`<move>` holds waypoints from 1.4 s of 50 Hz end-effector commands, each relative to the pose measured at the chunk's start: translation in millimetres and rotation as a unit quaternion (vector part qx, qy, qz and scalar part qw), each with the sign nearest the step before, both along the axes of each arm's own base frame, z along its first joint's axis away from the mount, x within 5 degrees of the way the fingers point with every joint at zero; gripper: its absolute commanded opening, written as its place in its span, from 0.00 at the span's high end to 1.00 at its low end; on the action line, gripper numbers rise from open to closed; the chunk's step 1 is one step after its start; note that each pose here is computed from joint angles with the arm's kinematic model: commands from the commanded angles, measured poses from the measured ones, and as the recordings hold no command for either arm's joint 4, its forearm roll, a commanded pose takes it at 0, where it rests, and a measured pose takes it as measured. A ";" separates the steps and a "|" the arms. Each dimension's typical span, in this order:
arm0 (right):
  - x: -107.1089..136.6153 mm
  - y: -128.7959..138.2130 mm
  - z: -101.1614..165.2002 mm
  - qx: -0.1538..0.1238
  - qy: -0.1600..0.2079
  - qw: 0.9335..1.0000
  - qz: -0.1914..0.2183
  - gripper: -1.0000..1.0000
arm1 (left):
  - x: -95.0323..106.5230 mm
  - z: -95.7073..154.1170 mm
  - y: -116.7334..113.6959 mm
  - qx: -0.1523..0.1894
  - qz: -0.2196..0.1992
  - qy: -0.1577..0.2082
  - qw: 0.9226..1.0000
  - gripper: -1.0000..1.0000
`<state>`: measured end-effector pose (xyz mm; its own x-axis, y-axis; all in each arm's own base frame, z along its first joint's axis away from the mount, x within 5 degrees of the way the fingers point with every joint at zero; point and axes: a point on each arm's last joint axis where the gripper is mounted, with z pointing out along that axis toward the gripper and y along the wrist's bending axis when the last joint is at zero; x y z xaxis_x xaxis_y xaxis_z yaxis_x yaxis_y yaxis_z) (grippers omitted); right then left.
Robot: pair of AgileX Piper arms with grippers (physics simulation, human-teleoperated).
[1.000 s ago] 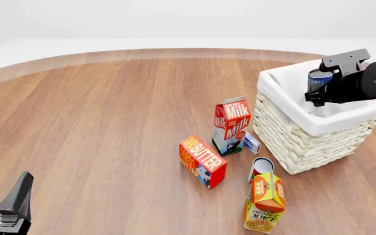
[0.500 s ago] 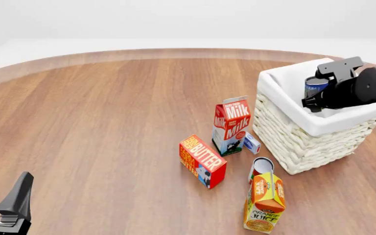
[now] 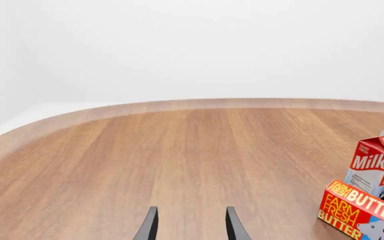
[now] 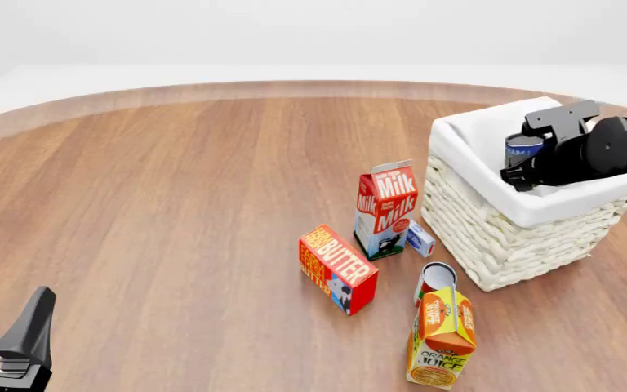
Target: Pick up the alphabet soup, and put it in the basket.
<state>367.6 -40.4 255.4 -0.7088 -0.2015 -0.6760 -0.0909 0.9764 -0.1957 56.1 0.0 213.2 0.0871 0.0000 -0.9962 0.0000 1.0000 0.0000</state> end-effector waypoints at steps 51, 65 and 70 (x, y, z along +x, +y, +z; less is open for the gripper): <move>-29.6 0.9 38.0 0.007 -0.055 0.998 -0.015 0.00 | 0.0 0.0 0.0 0.000 0.000 0.000 1.000 0.00; -42.4 6.7 51.8 0.009 -0.079 0.997 -0.011 0.00 | 0.0 0.0 0.0 0.000 0.000 0.000 1.000 0.00; -48.6 5.3 57.4 0.008 -0.087 0.996 -0.015 0.00 | 0.0 0.0 0.0 0.000 0.000 0.000 1.000 0.00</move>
<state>328.0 -35.8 303.7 -0.6087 -0.1743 -0.7740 -0.0383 0.9809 -0.1908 56.1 0.0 213.2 0.0871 0.0000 -0.9962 0.0000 1.0000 0.0000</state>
